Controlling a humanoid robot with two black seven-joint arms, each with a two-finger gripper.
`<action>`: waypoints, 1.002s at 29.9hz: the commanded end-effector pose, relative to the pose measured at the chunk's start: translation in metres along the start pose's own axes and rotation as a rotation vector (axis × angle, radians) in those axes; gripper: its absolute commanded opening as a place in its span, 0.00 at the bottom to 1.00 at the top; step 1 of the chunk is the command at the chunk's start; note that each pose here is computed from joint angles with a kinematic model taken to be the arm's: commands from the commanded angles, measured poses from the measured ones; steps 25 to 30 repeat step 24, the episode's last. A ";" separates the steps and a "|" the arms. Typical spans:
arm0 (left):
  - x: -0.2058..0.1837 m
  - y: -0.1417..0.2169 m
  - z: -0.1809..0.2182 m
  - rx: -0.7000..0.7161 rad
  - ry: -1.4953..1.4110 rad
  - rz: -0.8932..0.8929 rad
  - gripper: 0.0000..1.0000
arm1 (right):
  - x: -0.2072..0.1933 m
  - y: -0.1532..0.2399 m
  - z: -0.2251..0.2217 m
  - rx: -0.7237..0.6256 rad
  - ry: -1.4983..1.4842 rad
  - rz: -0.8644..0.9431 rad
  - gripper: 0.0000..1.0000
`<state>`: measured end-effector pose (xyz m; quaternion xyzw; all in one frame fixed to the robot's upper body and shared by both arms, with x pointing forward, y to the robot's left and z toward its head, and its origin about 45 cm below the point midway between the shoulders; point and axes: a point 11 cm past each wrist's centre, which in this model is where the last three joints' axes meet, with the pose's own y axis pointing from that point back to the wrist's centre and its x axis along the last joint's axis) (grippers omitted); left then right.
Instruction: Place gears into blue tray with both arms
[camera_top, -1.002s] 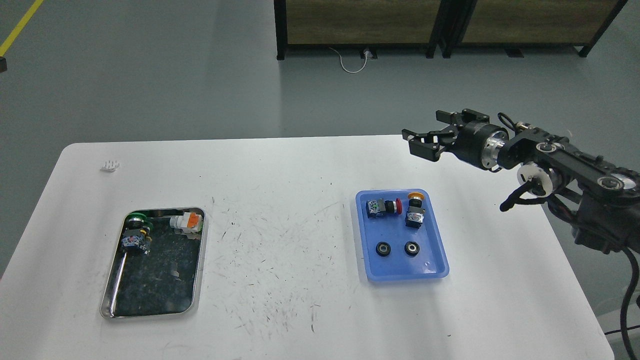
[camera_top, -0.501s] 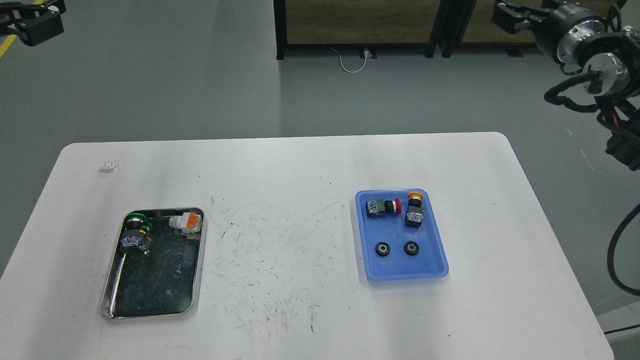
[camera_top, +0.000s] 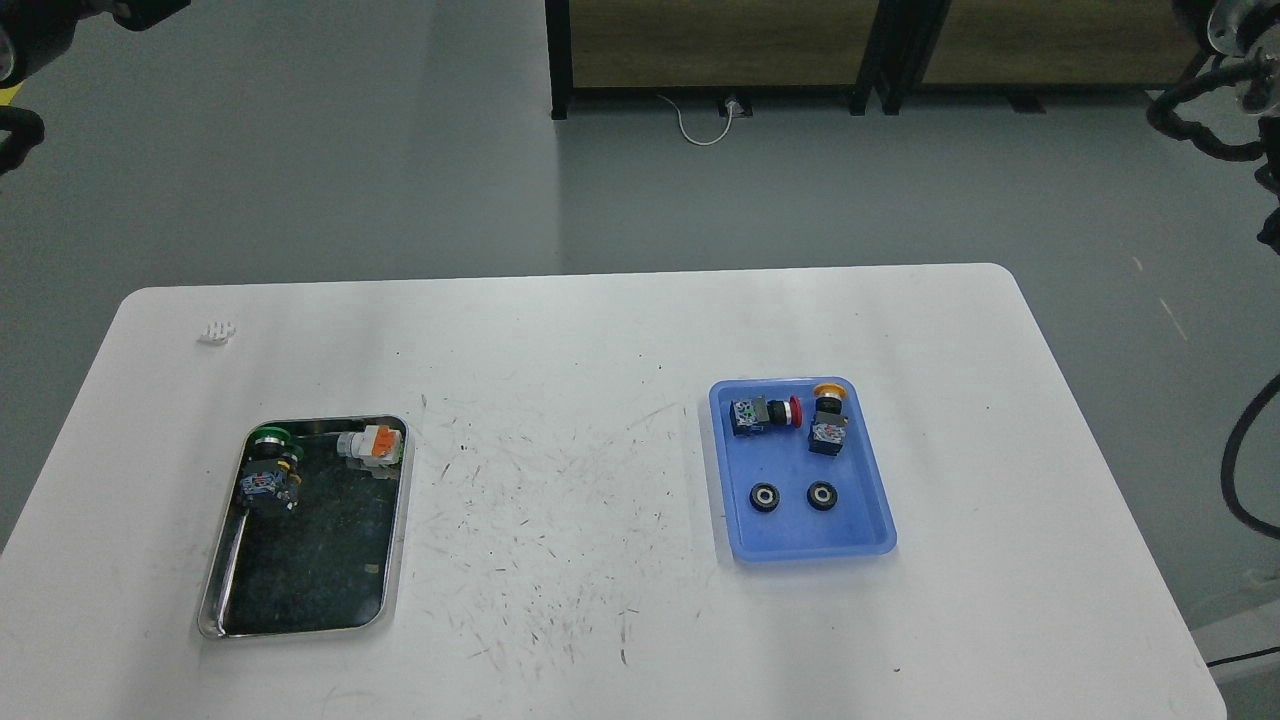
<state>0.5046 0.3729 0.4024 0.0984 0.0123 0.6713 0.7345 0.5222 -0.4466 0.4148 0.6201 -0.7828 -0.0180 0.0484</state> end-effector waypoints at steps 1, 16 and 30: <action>-0.008 -0.003 0.001 -0.009 0.008 -0.014 0.98 | -0.002 0.000 -0.004 0.012 -0.001 -0.002 0.99; -0.021 -0.008 0.012 -0.030 0.013 -0.028 0.98 | -0.006 0.000 -0.014 0.028 0.056 -0.008 1.00; -0.021 -0.008 0.012 -0.030 0.011 -0.027 0.99 | -0.005 0.000 -0.025 0.047 0.049 -0.005 1.00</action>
